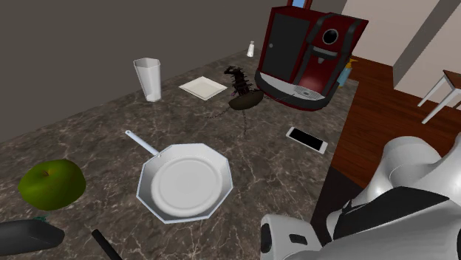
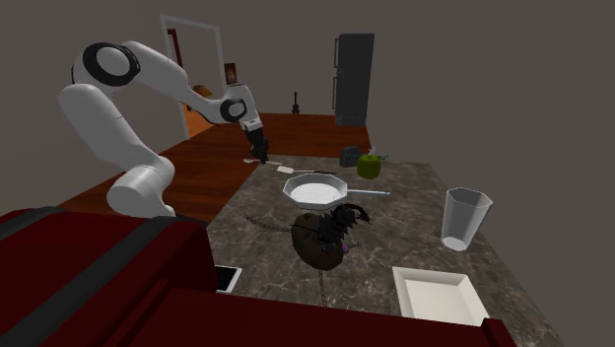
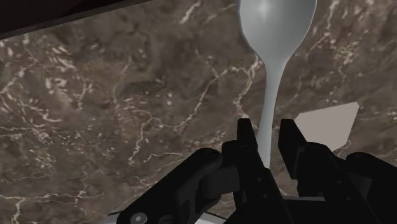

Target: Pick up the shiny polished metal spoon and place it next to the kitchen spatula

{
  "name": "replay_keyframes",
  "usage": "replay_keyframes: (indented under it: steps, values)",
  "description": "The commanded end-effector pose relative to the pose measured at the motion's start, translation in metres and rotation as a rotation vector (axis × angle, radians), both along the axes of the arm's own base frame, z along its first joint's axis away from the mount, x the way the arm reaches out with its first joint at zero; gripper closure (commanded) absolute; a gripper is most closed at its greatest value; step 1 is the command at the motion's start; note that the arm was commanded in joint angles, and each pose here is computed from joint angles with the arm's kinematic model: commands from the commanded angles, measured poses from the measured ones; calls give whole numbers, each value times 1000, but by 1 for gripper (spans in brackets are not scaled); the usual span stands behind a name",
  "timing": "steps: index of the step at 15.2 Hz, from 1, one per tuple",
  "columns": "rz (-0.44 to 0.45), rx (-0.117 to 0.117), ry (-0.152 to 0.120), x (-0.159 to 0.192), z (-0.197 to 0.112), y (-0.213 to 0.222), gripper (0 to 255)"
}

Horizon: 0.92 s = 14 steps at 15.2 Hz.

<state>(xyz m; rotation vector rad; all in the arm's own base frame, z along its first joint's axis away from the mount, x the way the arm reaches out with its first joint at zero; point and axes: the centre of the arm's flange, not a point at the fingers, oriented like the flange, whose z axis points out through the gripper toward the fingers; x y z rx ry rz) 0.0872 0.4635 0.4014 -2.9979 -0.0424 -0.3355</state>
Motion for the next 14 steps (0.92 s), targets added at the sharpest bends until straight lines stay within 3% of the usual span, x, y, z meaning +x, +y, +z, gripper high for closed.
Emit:
replay_keyframes:
  steps: [1,9,14]
  values:
    - [0,0,0,-1,-11,0,255]
    - [0,0,0,-1,-53,0,255]
    - [0,0,0,-1,-55,0,255]
